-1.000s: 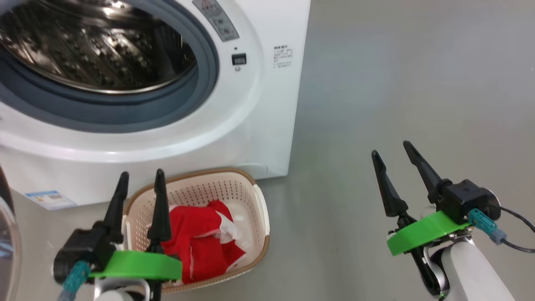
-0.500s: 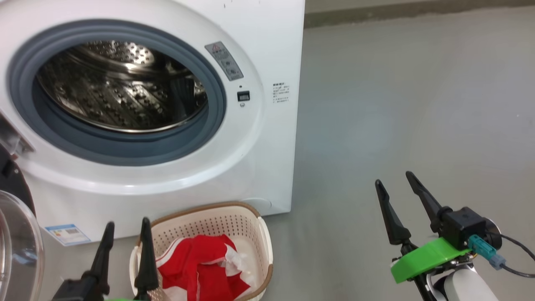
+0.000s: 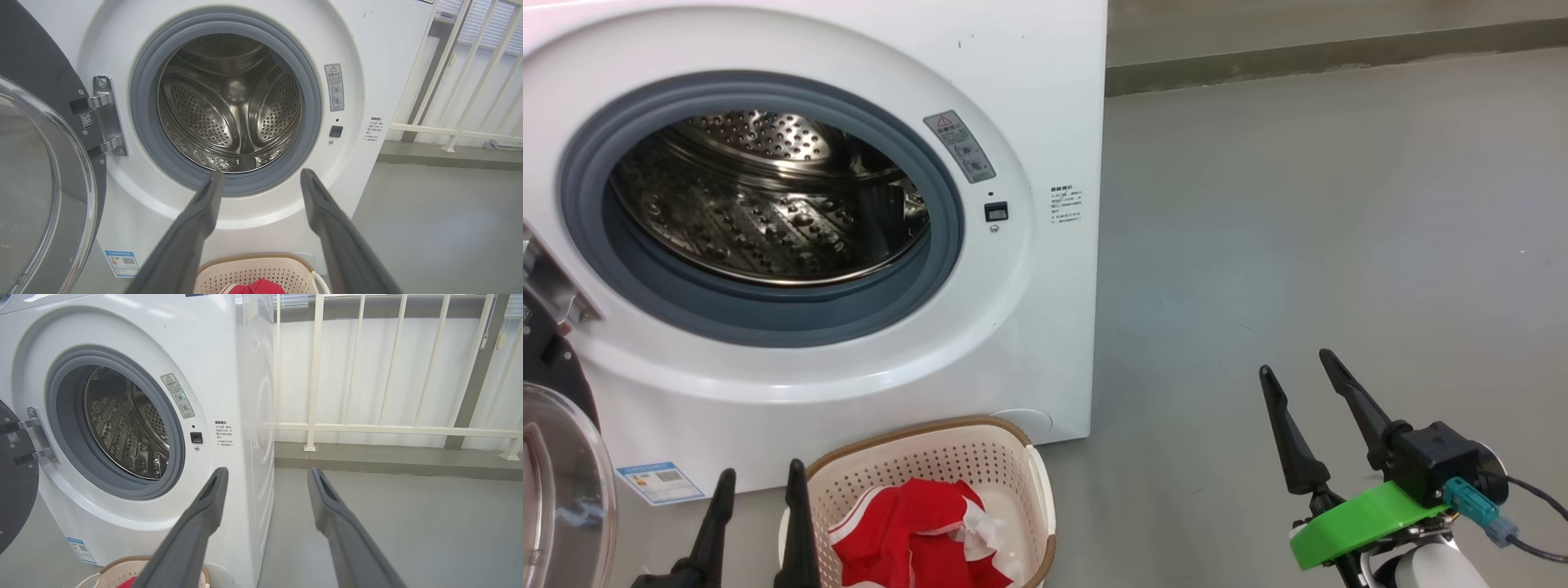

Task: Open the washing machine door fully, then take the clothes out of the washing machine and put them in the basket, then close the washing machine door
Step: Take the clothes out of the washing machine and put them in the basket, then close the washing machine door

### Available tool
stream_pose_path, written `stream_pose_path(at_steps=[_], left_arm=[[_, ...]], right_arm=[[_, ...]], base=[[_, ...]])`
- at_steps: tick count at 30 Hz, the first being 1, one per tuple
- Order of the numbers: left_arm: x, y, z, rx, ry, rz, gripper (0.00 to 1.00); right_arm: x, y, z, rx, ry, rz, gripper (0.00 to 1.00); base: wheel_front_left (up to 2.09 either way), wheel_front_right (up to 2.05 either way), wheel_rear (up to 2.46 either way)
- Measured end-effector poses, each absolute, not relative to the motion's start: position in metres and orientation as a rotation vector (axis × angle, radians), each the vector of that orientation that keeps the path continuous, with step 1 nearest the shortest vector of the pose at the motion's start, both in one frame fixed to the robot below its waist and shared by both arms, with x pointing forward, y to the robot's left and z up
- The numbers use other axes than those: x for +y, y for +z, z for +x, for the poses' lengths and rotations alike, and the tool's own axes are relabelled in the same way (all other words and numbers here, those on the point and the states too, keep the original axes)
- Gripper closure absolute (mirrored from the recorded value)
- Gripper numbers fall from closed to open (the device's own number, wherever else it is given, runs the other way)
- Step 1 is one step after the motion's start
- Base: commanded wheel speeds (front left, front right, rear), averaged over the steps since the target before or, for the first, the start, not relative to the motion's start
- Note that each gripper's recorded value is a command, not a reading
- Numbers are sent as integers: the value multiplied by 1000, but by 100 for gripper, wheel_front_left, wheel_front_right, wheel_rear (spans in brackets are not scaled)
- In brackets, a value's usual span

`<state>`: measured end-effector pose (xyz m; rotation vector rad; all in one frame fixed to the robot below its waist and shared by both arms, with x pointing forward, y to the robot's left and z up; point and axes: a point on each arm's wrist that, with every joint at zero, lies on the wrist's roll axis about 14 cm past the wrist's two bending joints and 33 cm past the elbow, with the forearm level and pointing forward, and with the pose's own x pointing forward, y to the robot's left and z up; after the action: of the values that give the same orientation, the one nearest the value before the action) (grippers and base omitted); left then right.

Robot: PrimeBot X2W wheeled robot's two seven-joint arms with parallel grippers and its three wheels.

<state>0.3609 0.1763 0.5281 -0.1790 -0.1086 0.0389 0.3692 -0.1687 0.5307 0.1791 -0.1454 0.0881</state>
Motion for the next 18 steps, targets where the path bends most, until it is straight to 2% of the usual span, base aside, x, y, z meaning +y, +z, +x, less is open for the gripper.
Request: stream_pose_path(at_steps=[10, 18], left_arm=[[178, 531, 361, -113, 45, -175, 0], [177, 531, 361, -109, 39, -175, 0]], right_arm=[[-167, 524, 366, -127, 90, 182, 0], [-167, 522, 367, -121, 91, 182, 0]], base=[[-40, 40, 0], [-147, 147, 0]])
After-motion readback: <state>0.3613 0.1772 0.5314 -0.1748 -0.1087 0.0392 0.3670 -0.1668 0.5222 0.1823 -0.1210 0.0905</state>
